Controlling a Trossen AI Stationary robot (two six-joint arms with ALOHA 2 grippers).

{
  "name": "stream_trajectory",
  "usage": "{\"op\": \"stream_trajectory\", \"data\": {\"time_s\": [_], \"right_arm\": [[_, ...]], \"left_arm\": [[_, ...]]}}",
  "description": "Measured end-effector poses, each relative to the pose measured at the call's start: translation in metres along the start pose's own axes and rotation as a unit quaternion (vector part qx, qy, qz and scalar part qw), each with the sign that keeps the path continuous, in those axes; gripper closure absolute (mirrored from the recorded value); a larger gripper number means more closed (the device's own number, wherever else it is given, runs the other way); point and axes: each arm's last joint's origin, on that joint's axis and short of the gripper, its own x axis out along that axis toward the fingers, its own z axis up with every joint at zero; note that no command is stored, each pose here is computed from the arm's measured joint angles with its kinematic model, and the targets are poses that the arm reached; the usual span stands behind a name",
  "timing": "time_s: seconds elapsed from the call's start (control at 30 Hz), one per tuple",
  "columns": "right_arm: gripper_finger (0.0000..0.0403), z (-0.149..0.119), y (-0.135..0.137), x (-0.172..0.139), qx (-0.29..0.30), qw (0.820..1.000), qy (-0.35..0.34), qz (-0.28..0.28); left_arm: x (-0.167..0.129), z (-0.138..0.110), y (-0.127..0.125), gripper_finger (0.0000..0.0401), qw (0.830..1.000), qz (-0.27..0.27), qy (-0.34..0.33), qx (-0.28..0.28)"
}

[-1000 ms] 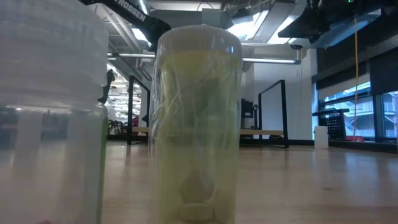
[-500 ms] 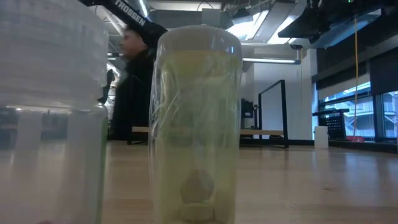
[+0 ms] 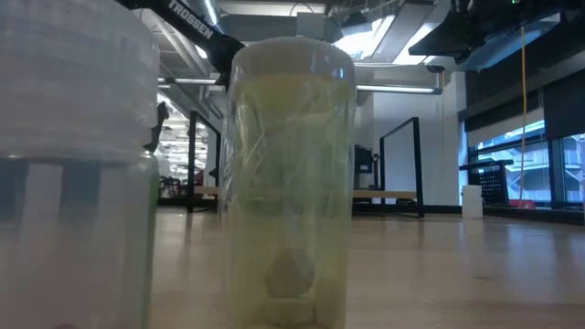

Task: Pick and place medicine bottles onto shelf by color
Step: Put the bottom right pink pill bottle on the shelf

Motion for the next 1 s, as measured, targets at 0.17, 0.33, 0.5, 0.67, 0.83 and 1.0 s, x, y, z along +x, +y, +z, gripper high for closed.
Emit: {"op": "stream_trajectory", "data": {"time_s": [0.17, 0.33, 0.5, 0.67, 0.83, 1.0], "right_arm": [[0.0397, 0.0, 0.0, 0.0, 0.0, 1.0, 0.0, 0.0], [0.0397, 0.0, 0.0, 0.0, 0.0, 1.0, 0.0, 0.0], [0.0397, 0.0, 0.0, 0.0, 0.0, 1.0, 0.0, 0.0], [0.0397, 0.0, 0.0, 0.0, 0.0, 1.0, 0.0, 0.0], [0.0397, 0.0, 0.0, 0.0, 0.0, 1.0, 0.0, 0.0], [0.0397, 0.0, 0.0, 0.0, 0.0, 1.0, 0.0, 0.0]], "left_arm": [[0.0, -0.0002, 0.0001, 0.0319, 1.0, 0.0, 0.001, 0.001], [0.0, -0.0002, 0.0, 0.0319, 1.0, 0.0, 0.001, 0.001], [0.0, -0.0003, 0.0, 0.0319, 1.0, 0.0, 0.001, 0.001], [0.0, -0.0005, 0.001, 0.0319, 1.0, -0.012, 0.0, -0.005], [0.0001, -0.0005, 0.0013, 0.0314, 1.0, -0.012, 0.0, -0.005], [0.0, -0.0005, 0.0011, 0.0306, 1.0, -0.012, 0.0, -0.005]]}}
